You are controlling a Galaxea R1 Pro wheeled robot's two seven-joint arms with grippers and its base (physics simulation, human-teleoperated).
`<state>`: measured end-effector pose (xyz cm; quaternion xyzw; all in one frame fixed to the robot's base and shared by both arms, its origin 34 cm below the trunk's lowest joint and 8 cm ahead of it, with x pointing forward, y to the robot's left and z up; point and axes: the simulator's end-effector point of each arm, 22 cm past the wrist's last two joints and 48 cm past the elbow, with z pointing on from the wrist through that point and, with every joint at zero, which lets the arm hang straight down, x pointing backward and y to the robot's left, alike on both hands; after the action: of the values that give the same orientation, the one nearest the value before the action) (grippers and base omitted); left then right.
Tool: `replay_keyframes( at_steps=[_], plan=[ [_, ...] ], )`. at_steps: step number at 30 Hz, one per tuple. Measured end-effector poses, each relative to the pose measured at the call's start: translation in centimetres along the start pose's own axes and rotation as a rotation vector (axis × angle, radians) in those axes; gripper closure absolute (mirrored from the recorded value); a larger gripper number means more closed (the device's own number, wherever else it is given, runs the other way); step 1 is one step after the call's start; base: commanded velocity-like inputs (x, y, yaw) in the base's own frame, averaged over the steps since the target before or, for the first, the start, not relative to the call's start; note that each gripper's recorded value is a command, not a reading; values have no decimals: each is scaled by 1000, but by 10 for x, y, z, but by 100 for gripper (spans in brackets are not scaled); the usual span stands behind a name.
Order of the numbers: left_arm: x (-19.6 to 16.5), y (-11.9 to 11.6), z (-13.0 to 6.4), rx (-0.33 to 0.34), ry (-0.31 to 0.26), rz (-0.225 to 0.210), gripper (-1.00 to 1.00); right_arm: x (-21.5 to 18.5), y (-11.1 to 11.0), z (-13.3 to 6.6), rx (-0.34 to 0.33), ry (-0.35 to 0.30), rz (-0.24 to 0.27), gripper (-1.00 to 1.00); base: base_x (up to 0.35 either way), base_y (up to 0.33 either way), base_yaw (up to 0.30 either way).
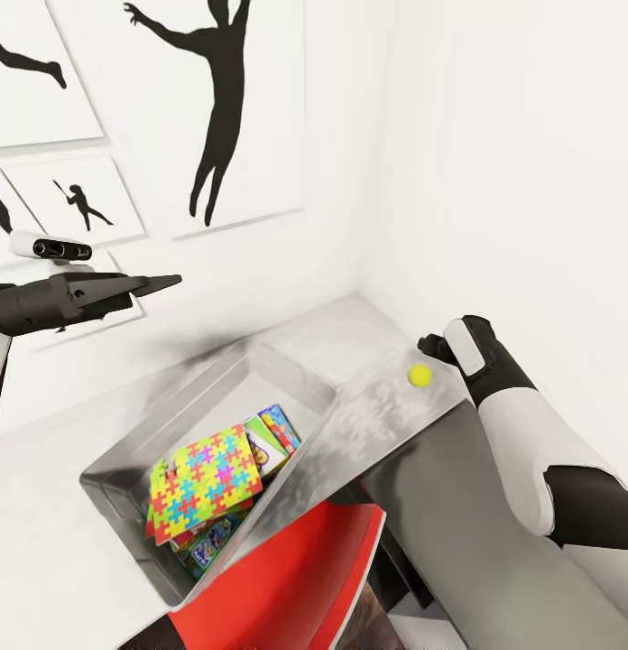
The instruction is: Put all the toys in the child's room - the three board games (two on the bed and one on the table), the two jigsaw puzzles on the table, and the tennis ball on the table - inside the toy box on the table in the child's room.
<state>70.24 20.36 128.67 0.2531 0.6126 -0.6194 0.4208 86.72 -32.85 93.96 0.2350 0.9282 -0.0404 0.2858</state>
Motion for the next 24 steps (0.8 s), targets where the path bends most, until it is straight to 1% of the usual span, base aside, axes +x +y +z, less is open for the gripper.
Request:
replay_keyframes(
  at_steps=[13, 17, 20, 24],
  plan=[
    [6, 11, -1, -4, 1, -17, -100, 6, 1, 10, 3, 13, -2, -100, 0, 0, 0],
    [9, 11, -1, 10, 3, -21, -100, 3, 4, 12, 2, 10, -1, -100, 0, 0, 0],
    [10, 7, -1, 37, 2, -23, -100, -3, 6, 11, -2, 3, 1, -100, 0, 0, 0],
    [12, 7, -1, 47, 2, -29, -100, -4, 7, 13, -2, 3, 1, -100, 0, 0, 0]
  ],
)
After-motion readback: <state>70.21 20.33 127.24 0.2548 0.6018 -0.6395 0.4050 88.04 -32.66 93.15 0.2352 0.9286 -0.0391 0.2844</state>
